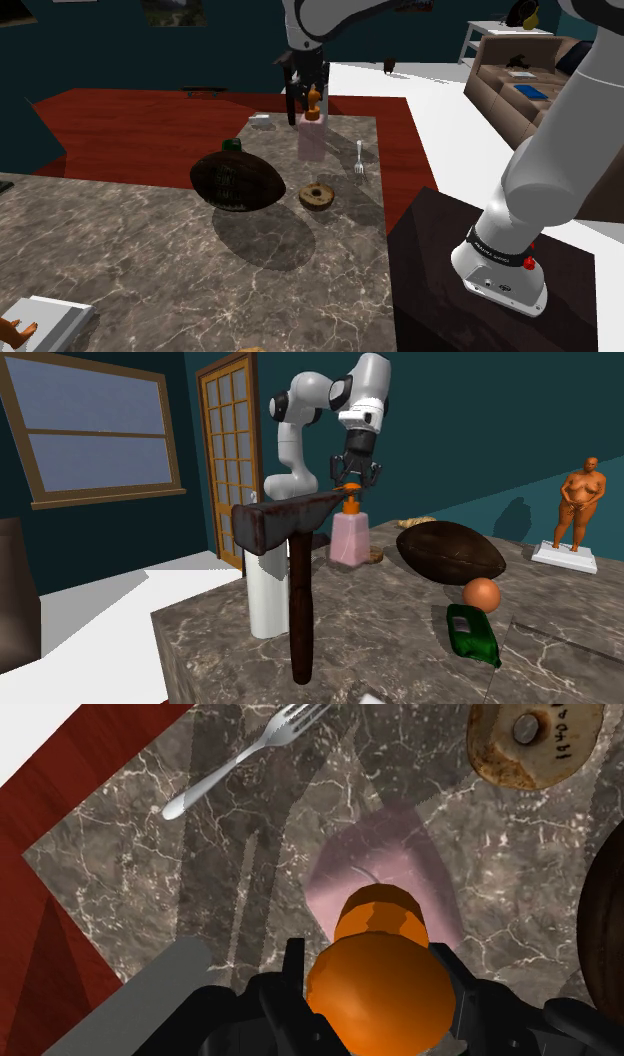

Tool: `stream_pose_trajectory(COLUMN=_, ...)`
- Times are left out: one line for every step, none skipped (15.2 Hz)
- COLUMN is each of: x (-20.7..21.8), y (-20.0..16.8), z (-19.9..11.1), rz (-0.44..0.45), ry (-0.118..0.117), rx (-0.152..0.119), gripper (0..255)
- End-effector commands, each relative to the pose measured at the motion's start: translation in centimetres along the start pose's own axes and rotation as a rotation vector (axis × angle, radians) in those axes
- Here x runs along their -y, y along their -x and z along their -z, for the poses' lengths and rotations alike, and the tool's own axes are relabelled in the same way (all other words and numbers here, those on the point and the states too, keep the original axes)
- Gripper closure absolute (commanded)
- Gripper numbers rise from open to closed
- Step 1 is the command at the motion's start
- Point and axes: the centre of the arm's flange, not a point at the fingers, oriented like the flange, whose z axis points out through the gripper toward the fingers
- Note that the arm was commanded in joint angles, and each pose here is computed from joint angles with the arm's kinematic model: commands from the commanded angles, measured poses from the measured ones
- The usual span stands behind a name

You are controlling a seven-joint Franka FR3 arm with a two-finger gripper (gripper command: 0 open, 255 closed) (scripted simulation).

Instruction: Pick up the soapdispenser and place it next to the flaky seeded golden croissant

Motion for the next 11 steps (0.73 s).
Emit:
stream_pose_trajectory(x=-0.1, y=-0.1, z=1.1, rz=0.0, ry=0.0, rx=0.0, gripper=255)
stream_pose_trajectory(x=-0.2, y=-0.1, z=1.6, rz=0.0, ry=0.0, rx=0.0, gripper=255)
stream_pose_trajectory(x=-0.3, y=-0.2, z=2.1, rz=0.0, ry=0.0, rx=0.0, gripper=255)
stream_pose_trajectory(x=-0.4, y=-0.2, z=2.6, rz=0.0, ry=0.0, rx=0.0, gripper=255)
stream_pose_trajectory(x=-0.5, y=-0.3, z=3.1, rz=0.0, ry=0.0, rx=0.0, gripper=255)
stream_pose_trajectory(x=-0.6, y=-0.3, z=3.7, rz=0.0, ry=0.0, rx=0.0, gripper=255)
stream_pose_trajectory(x=-0.7, y=-0.4, z=4.2, rz=0.0, ry=0.0, rx=0.0, gripper=255)
stream_pose_trajectory(x=-0.8, y=-0.4, z=4.7, rz=0.0, ry=0.0, rx=0.0, gripper=255)
stream_pose_trajectory(x=-0.9, y=-0.5, z=5.2, rz=0.0, ry=0.0, rx=0.0, gripper=255)
stream_pose_trajectory(x=-1.0, y=-0.5, z=5.7, rz=0.0, ry=0.0, rx=0.0, gripper=255)
stream_pose_trajectory(x=-1.1, y=-0.6, z=6.2, rz=0.0, ry=0.0, rx=0.0, gripper=255)
